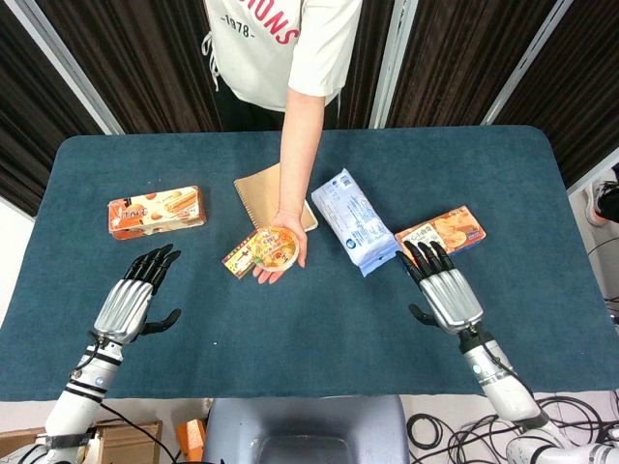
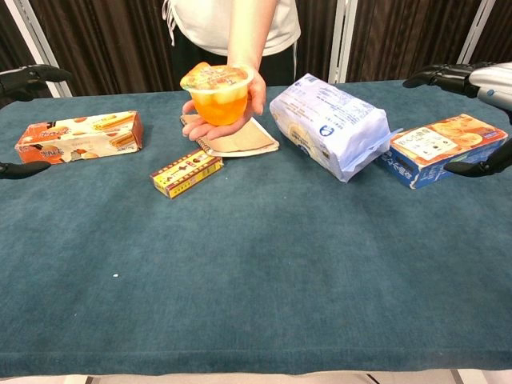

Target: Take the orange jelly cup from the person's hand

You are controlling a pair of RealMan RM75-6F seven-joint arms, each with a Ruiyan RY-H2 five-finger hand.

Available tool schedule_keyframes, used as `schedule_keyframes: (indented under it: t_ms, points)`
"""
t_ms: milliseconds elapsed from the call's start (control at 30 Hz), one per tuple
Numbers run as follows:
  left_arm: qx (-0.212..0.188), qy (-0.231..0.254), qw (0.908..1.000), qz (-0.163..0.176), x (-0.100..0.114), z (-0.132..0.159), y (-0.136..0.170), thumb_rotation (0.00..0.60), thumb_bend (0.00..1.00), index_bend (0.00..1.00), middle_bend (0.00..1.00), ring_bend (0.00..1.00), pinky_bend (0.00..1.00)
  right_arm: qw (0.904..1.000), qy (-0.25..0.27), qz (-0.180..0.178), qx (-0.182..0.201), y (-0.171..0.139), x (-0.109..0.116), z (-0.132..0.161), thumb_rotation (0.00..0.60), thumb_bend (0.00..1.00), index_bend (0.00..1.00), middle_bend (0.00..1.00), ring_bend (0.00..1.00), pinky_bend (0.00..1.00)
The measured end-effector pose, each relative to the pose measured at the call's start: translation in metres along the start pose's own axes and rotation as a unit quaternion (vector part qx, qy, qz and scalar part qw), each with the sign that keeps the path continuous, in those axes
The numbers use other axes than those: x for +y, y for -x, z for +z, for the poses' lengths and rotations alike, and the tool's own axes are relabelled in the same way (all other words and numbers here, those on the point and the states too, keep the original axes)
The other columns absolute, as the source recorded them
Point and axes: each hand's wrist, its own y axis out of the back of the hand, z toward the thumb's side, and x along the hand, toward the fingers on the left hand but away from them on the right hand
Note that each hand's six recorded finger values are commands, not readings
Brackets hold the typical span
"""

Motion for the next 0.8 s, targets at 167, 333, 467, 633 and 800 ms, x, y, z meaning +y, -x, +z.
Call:
schedule_keyframes:
  t_ms: [167,333,467,633,800]
  points:
    - [-0.008,0.015,0.9998,0.001,-0.001,0.005,-0.002,0.6,0.31,0.0,0.0,0.0,0.11,1.0,0.001,-0.006,-0.001,-0.002,0.004,-0.001,0.6,0.2,0.0,0.0,0.0,0.0]
    - [-0.042,0.071,0.9964,0.019,-0.003,0.028,-0.015,0.6,0.31,0.0,0.0,0.0,0.12,0.9999,-0.008,-0.008,-0.012,-0.021,0.001,-0.013,0.6,0.2,0.0,0.0,0.0,0.0]
    - [-0.087,0.133,0.9867,0.033,-0.007,0.062,-0.034,0.6,0.3,0.0,0.0,0.0,0.12,0.9992,-0.014,-0.009,-0.035,-0.056,-0.007,-0.035,0.6,0.2,0.0,0.0,0.0,0.0]
    - [-0.126,0.151,0.9801,0.025,-0.017,0.105,-0.059,0.6,0.29,0.0,0.0,0.0,0.12,0.9965,-0.02,-0.005,-0.081,-0.108,-0.019,-0.072,0.6,0.2,0.0,0.0,0.0,0.0]
    - [-0.126,0.123,0.9843,0.017,-0.031,0.125,-0.081,0.6,0.28,0.0,0.0,0.0,0.12,0.9952,-0.019,0.0,-0.096,-0.129,-0.02,-0.087,0.6,0.2,0.0,0.0,0.0,0.0]
